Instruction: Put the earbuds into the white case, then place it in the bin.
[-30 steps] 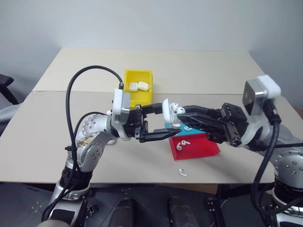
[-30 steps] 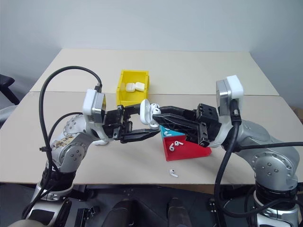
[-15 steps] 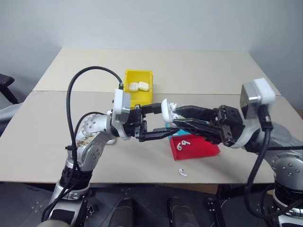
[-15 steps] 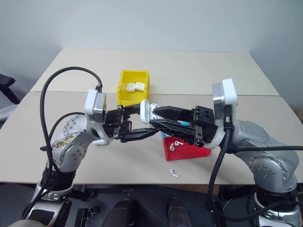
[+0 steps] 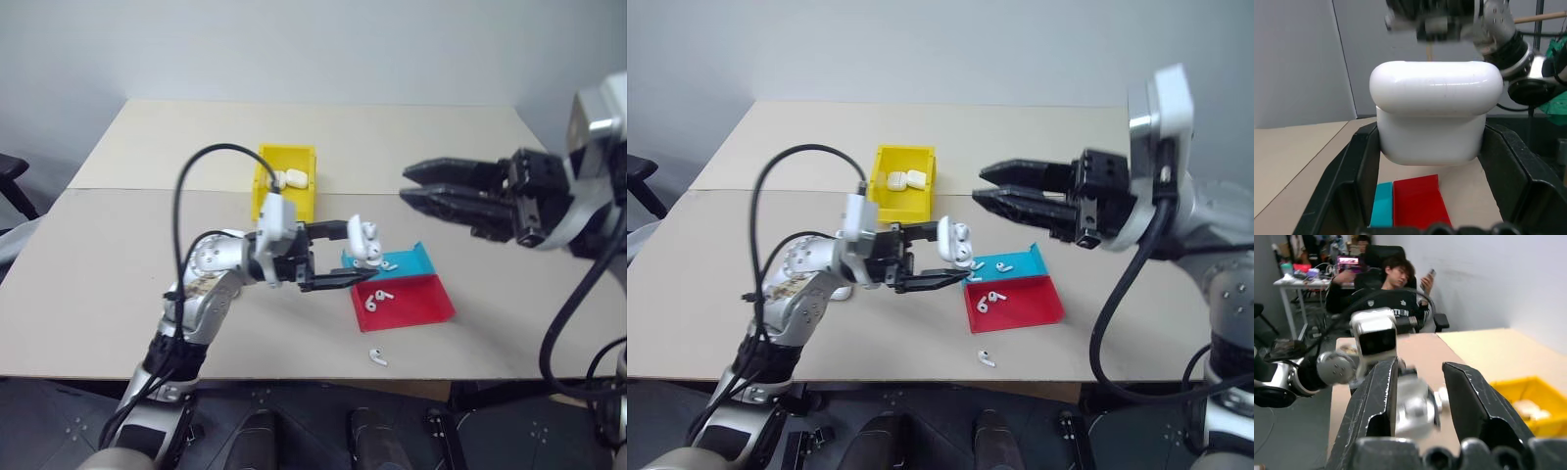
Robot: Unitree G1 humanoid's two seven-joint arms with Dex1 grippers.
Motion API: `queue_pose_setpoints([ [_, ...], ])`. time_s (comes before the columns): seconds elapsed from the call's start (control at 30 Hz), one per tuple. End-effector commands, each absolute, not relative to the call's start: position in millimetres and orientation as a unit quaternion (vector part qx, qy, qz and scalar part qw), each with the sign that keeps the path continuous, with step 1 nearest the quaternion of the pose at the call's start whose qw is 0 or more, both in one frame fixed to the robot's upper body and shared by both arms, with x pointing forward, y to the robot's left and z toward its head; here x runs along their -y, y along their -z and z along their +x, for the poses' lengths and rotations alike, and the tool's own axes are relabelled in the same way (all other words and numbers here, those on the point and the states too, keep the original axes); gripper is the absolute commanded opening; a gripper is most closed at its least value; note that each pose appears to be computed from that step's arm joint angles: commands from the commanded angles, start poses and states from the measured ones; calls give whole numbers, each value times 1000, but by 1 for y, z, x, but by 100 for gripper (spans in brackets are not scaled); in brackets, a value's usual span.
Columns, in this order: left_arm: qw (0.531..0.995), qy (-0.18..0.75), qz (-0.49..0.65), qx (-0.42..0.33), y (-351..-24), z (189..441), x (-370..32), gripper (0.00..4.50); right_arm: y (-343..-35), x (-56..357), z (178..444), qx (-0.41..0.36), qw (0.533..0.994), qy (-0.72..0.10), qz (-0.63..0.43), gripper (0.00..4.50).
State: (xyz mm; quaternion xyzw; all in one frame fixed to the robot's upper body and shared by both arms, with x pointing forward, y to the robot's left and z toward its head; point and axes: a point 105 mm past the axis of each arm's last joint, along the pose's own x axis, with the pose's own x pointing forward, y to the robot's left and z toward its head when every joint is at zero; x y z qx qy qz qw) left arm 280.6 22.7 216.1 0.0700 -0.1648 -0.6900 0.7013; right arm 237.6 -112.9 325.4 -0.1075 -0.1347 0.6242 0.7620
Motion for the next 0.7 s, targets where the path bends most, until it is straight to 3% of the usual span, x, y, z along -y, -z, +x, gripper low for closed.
queue_pose_setpoints([
  [0.03,696,690,101,169,-214,286,-12,278,-326,103,235,120,735,-650,-148,66],
  [0.1,689,695,97,179,-216,286,-7,278,-323,96,242,96,731,-655,-167,2],
  [0.23,687,694,101,190,-218,287,0,278,-301,89,248,65,707,-661,-244,2],
  [0.7,691,685,106,204,-216,284,-4,278,-262,96,264,14,693,-647,-319,2],
])
